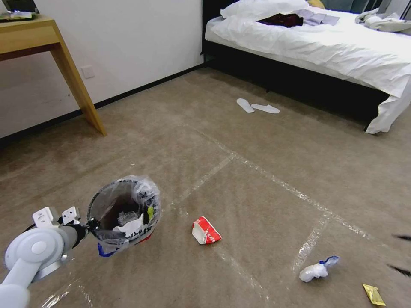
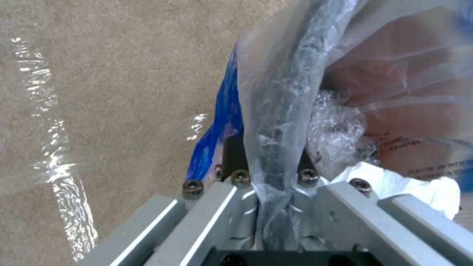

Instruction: Pick up the trash bin and place the garbage on the floor into it.

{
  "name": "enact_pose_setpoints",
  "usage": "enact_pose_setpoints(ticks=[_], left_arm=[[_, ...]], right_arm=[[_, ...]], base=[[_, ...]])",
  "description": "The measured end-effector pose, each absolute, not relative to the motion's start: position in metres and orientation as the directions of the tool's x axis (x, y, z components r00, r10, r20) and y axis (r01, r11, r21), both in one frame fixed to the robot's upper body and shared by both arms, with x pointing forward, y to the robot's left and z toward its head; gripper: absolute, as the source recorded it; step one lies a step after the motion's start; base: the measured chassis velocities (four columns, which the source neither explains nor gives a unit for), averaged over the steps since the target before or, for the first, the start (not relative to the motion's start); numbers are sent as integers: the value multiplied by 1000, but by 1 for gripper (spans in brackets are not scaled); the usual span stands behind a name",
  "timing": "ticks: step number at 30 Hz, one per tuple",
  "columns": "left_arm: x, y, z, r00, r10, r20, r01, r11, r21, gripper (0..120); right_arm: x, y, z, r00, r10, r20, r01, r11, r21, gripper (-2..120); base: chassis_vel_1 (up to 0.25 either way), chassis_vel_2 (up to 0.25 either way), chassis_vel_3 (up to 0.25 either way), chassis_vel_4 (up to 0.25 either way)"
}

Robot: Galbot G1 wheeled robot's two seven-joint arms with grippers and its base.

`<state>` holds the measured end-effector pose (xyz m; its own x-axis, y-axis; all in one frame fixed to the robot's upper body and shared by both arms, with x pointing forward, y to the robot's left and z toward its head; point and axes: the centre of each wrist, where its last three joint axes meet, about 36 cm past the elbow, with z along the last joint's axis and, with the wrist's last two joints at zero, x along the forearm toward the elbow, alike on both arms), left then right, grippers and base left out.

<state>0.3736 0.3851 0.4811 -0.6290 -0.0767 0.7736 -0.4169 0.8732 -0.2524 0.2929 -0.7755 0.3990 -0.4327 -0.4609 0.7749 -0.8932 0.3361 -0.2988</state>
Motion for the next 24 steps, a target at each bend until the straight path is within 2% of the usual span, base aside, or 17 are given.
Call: enact_pose_setpoints(ticks=[2,7,14,17,18,20,24], left_arm=[[373,386,479,-628,-80,774,-422,871,-253,1],[373,386,478,-627,-80,775,-421,872,-251,1],[371,386,474,-623,-84,778,-428,869,-248,1],[368,384,469,-621,-94,779,-439,865,-245,1],[368,384,469,-621,-94,779,-439,865,-245,1],[365,384,465,-615,-106,781,-449,861,-237,1],[362,386,462,-611,-119,783,-461,858,-229,1]], right_arm=[[310,-764,384,-405,-476,781,-908,314,-279,100],[320,-755,370,-390,-489,780,-914,305,-267,100],[359,-712,313,-365,-509,780,-926,288,-245,100],[405,-661,279,-354,-538,765,-935,230,-270,100],[405,-661,279,-354,-538,765,-935,230,-270,100],[435,-631,263,-359,-516,777,-933,188,-307,100],[446,-613,243,-396,-459,795,-918,186,-350,100]], base=[[0,0,0,0],[0,0,0,0],[0,0,0,0],[0,0,0,0],[0,0,0,0],[0,0,0,0],[0,0,0,0]])
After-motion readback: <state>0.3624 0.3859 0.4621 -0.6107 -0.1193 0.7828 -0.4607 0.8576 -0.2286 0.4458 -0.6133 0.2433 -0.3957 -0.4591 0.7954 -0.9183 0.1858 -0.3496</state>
